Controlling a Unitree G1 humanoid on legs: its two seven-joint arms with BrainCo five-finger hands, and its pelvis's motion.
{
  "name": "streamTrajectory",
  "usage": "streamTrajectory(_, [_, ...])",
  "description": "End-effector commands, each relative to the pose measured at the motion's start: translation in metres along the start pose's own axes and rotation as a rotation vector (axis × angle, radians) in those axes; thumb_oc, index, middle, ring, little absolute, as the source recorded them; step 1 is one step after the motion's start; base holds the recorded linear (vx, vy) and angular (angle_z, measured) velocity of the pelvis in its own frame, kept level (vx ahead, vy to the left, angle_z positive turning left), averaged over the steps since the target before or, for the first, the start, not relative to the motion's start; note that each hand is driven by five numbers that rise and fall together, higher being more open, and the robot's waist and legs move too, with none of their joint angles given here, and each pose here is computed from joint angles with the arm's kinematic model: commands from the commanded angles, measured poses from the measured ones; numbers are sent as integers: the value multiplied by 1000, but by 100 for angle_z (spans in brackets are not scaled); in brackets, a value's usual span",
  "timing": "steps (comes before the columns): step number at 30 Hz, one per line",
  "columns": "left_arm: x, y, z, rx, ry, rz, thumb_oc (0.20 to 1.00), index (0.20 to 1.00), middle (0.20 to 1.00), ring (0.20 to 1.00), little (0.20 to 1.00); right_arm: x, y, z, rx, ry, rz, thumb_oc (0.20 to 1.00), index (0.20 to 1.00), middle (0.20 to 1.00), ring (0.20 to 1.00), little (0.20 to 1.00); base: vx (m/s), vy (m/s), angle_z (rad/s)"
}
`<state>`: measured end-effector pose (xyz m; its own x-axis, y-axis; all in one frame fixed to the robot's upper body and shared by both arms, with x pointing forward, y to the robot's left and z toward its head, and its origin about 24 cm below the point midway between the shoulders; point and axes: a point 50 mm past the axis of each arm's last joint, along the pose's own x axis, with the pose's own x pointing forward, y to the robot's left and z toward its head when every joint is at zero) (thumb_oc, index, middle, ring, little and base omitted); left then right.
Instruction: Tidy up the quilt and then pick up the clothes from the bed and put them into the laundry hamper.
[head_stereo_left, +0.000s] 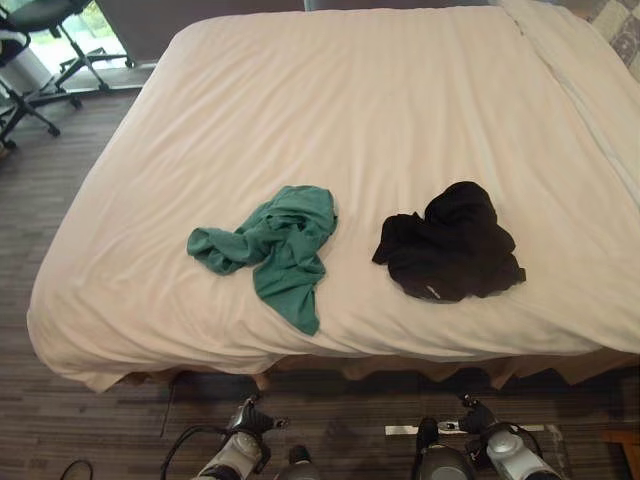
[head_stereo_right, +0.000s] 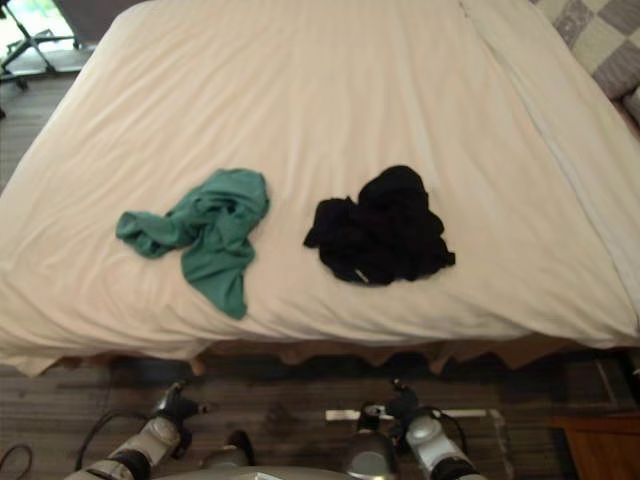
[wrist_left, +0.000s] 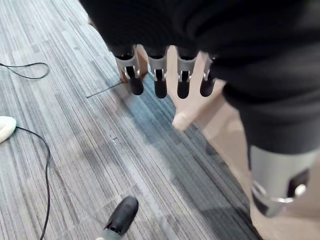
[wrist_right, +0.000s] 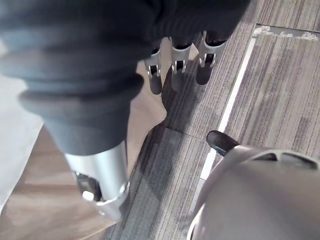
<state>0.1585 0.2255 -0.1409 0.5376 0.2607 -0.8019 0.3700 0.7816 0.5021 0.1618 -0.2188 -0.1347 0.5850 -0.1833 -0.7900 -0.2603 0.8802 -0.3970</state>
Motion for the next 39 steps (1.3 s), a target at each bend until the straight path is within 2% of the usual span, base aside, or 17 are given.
streamTrajectory(1, [3, 20, 10, 80, -39, 83, 1000, 1000, 1000, 1000, 1000, 4, -27, -8, 105, 86, -132, 1000, 1000, 1000, 1000, 1000, 125, 304, -50])
streamTrajectory(5, [-11, 31, -72, -19, 250, 141, 1000, 1000, 1000, 1000, 1000, -15, -55, -72, 389, 290, -326, 1000, 1000, 1000, 1000, 1000, 185, 376, -82])
streamTrajectory(9, [-31, 53, -128, -175, 443, 244, 1000, 1000, 1000, 1000, 1000, -34, -77, -104, 525, 351, -470, 1000, 1000, 1000, 1000, 1000, 103, 100, -40])
streamTrajectory(14, [-70, 85, -193, -506, 669, 510, 1000, 1000, 1000, 1000, 1000, -64, -148, -109, 370, 258, -748, 1000, 1000, 1000, 1000, 1000, 47, 75, 8])
streamTrajectory(16, [-73, 117, -189, -550, 612, 651, 1000, 1000, 1000, 1000, 1000, -77, -176, -94, 271, 158, -854, 1000, 1000, 1000, 1000, 1000, 13, 48, 4])
streamTrajectory(18, [-71, 163, -164, -267, 445, 750, 1000, 1000, 1000, 1000, 1000, -98, -212, -65, 138, -8, -982, 1000, 1000, 1000, 1000, 1000, -20, 36, 15])
streamTrajectory(21, [-89, 243, -81, -11, 18, 1007, 1000, 1000, 1000, 1000, 1000, -125, -246, -28, -61, -172, -1094, 1000, 1000, 1000, 1000, 1000, -4, 2, 31])
streamTrajectory(22, [-101, 259, -57, 41, -105, 1078, 1000, 1000, 1000, 1000, 1000, -130, -251, -15, -116, -222, -1106, 1000, 1000, 1000, 1000, 1000, 5, -4, 31])
streamTrajectory(23, [-101, 259, -57, 41, -104, 1078, 1000, 1000, 1000, 1000, 1000, -130, -251, -15, -116, -223, -1105, 1000, 1000, 1000, 1000, 1000, -15, -22, 30])
streamTrajectory(24, [-126, 281, 5, 102, -404, 1180, 1000, 1000, 1000, 1000, 1000, -143, -261, 25, -288, -364, -1124, 1000, 1000, 1000, 1000, 1000, -19, -19, 21])
streamTrajectory(25, [-127, 281, 5, 102, -405, 1180, 1000, 1000, 1000, 1000, 1000, -143, -261, 25, -288, -364, -1124, 1000, 1000, 1000, 1000, 1000, 5, -19, 16])
streamTrajectory(27, [-147, 279, 61, 166, -690, 1178, 1000, 1000, 1000, 1000, 1000, -153, -259, 65, -454, -517, -1129, 1000, 1000, 1000, 1000, 1000, 18, -4, 6])
streamTrajectory(28, [-147, 279, 61, 165, -691, 1178, 1000, 1000, 1000, 1000, 1000, -153, -259, 65, -455, -517, -1130, 1000, 1000, 1000, 1000, 1000, 15, -3, -3])
streamTrajectory(29, [-150, 266, 92, 200, -821, 1130, 1000, 1000, 1000, 1000, 1000, -153, -251, 85, -519, -595, -1106, 1000, 1000, 1000, 1000, 1000, 4, 2, -7])
streamTrajectory(34, [-140, 242, 129, 293, -912, 1016, 1000, 1000, 1000, 1000, 1000, -149, -237, 113, -567, -699, -1061, 1000, 1000, 1000, 1000, 1000, -43, -11, -4])
streamTrajectory(35, [-134, 231, 155, 354, -944, 978, 1000, 1000, 1000, 1000, 1000, -146, -227, 135, -581, -780, -1032, 1000, 1000, 1000, 1000, 1000, -195, -18, -6])
streamTrajectory(39, [-120, 229, 194, 491, -867, 997, 1000, 1000, 1000, 1000, 1000, -149, -216, 179, -581, -923, -1036, 1000, 1000, 1000, 1000, 1000, -198, -20, -21])
